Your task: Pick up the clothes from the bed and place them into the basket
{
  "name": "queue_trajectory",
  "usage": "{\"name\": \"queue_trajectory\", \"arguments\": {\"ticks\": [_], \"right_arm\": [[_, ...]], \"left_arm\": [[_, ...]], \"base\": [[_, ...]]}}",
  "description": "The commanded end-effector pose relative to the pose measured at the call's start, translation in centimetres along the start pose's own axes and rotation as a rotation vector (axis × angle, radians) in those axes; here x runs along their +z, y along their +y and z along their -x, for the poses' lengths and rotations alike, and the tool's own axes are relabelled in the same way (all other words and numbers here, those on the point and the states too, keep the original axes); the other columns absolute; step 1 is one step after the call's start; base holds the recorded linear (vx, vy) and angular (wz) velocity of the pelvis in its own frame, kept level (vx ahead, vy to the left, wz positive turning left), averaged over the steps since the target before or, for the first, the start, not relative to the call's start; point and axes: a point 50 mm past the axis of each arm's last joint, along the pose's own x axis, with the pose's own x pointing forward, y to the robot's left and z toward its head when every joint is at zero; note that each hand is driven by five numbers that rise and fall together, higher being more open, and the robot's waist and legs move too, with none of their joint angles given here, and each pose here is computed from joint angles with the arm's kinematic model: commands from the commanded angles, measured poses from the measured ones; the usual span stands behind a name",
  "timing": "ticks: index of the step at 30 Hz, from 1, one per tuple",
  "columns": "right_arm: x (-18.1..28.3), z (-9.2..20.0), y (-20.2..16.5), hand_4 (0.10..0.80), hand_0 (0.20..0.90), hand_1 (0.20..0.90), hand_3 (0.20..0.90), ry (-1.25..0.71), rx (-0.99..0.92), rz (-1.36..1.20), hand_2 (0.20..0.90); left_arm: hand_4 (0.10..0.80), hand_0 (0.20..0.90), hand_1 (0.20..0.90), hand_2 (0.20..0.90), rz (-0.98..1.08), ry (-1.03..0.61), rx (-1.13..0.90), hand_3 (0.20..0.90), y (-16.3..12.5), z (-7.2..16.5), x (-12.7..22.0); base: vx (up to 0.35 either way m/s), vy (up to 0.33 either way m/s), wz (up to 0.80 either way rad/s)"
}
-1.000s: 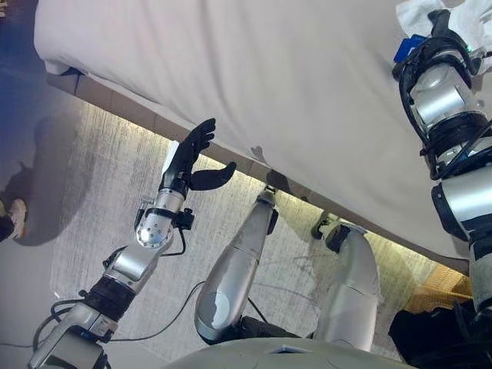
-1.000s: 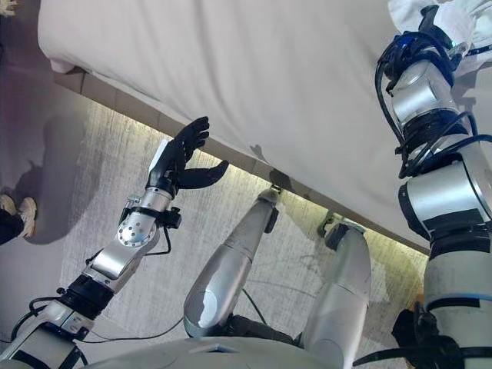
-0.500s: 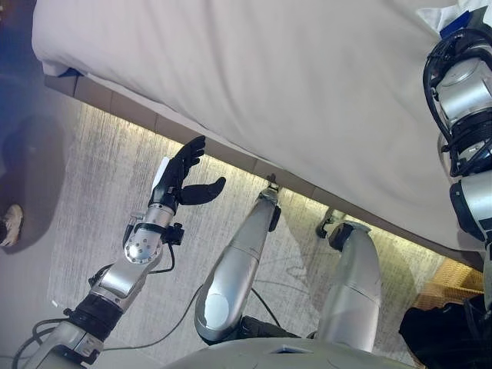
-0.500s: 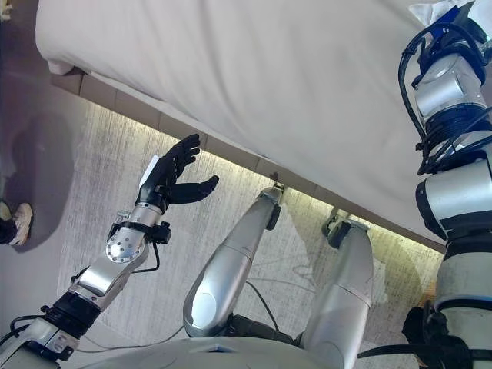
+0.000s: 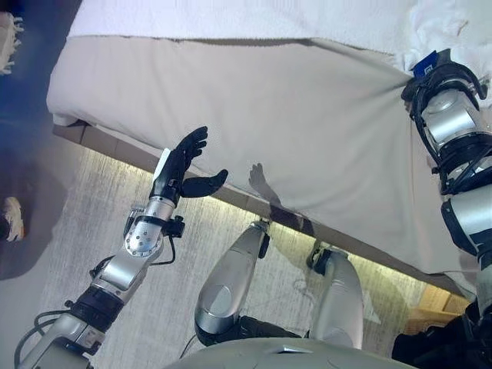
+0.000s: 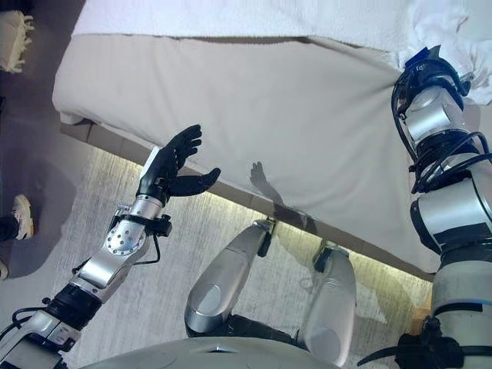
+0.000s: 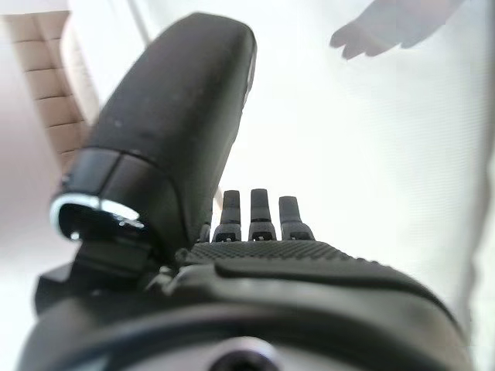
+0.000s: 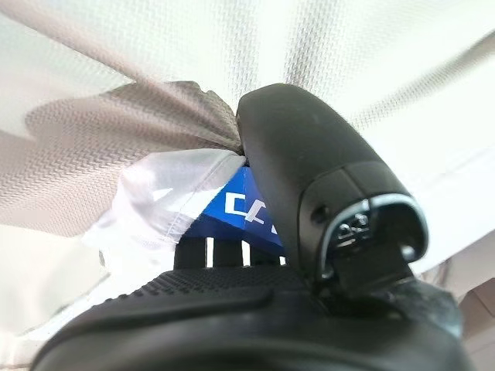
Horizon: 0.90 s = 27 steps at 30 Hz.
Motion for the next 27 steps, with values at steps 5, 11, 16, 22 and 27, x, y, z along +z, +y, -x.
{"name": "queue_trajectory", "arguments": {"ticks": [5,11,16,22,27], "right_arm": [[-2.2,-0.4,-8.1,0.1,0.3,0.3,0.2,0.019,-0.205,-0.093,0.3],[-4.3,-0.5,-6.4,0.314,0.484,0.484,0.414,0.035,-0.061,-0.233,0.484],[-5.3,-0.5,-4.9,0.8,0.9,0.9,0.9,0.041,-0.001,-0.263,0.9],[-5.6,-0.4,-3.3,0.8,0.9,0.9,0.9,0.042,0.047,-0.303,0.9],[-5.7,-0.2,-2.0,0.8,0.9,0.9,0.9,0.039,0.095,-0.324,0.9]], "left_arm": [[0.8,0.9,0.9,0.9,0.032,-0.045,0.11,0.9,1.4,-0.3,0.9],[0.8,0.9,0.9,0.9,0.02,0.013,0.104,0.9,0.9,-0.6,0.0],[0.8,0.9,0.9,0.9,0.02,0.027,0.093,0.9,0.6,-0.6,-0.5],[0.8,0.9,0.9,0.9,0.024,0.007,0.097,0.9,0.5,-1.1,-0.3],[0.8,0.9,0.9,0.9,0.023,-0.006,0.102,0.9,0.7,-1.3,-0.1]], "base": [[0.081,0.036,-0.1],[0.111,0.023,-0.09],[0.022,0.005,0.0],[-0.026,0.004,-0.08],[-0.024,0.0,-0.04]]}}
